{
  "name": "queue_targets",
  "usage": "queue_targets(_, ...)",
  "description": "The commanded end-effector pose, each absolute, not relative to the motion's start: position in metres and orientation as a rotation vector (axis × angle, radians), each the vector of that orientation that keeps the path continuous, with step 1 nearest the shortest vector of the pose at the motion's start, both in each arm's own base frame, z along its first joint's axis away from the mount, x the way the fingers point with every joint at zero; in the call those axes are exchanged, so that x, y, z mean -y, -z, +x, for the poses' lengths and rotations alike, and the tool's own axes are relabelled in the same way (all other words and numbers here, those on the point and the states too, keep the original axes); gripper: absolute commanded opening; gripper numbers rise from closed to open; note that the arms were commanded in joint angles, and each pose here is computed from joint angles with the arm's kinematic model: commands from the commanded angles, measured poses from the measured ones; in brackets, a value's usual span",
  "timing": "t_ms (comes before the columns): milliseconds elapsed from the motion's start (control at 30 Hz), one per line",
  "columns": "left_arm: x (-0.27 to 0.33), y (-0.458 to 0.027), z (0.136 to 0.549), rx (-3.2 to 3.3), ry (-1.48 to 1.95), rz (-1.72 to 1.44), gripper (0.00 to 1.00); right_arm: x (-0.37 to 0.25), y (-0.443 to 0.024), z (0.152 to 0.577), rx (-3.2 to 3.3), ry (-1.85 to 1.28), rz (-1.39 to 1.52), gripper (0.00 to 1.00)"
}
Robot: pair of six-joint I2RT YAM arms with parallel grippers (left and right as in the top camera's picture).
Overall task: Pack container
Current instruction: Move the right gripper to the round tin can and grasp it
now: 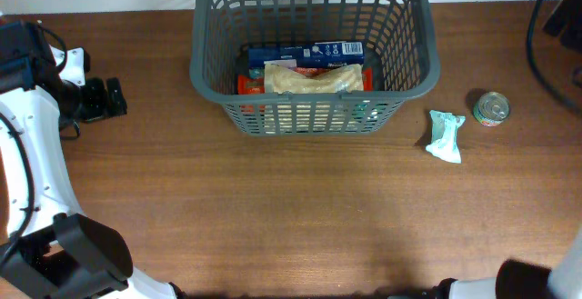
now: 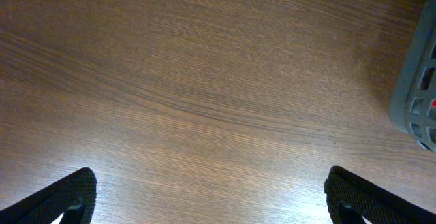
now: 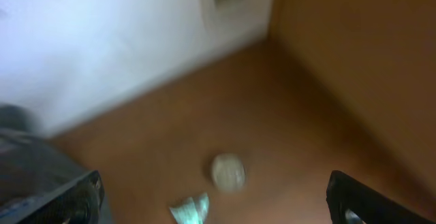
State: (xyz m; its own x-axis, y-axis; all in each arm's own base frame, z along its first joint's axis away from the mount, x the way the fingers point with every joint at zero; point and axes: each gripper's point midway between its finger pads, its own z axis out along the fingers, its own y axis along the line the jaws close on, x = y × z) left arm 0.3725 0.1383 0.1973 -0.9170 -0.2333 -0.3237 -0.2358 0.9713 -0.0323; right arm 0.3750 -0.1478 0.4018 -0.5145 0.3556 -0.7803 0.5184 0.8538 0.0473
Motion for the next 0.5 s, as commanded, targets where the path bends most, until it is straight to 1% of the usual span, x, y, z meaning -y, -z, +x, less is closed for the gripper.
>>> queue_targets(0, -0.137, -0.203, 0.370, -2.773, 0.001, -0.355, 0.99, 0.162, -0.298, 0.391, -2.406, 0.100, 0.796, 0.99)
queue_targets(33, -0.137, -0.203, 0.370, -2.773, 0.001, -0.355, 0.99, 0.165, -0.267, 0.391, -2.482, 0.083, 0.829, 0.99)
queue_targets(100, -0.137, -0.203, 0.370, -2.773, 0.001, -0.355, 0.99, 0.165, -0.219, 0.391, -2.599, 0.063, 0.872, 0.99)
queue_targets(200, -0.137, -0.203, 0.370, -2.773, 0.001, -0.355, 0.99, 0.160, -0.164, 0.394, -2.731, 0.014, 0.908, 0.99)
queue_targets(300, -0.137, -0.203, 0.370, -2.773, 0.001, -0.355, 0.99, 0.160, -0.130, 0.405, -2.786, -0.020, 0.917, 0.99)
queue_targets(467, -0.137, -0.203, 0.370, -2.773, 0.001, -0.355, 0.99, 0.170, -0.106, 0.428, -2.756, -0.017, 0.907, 0.99)
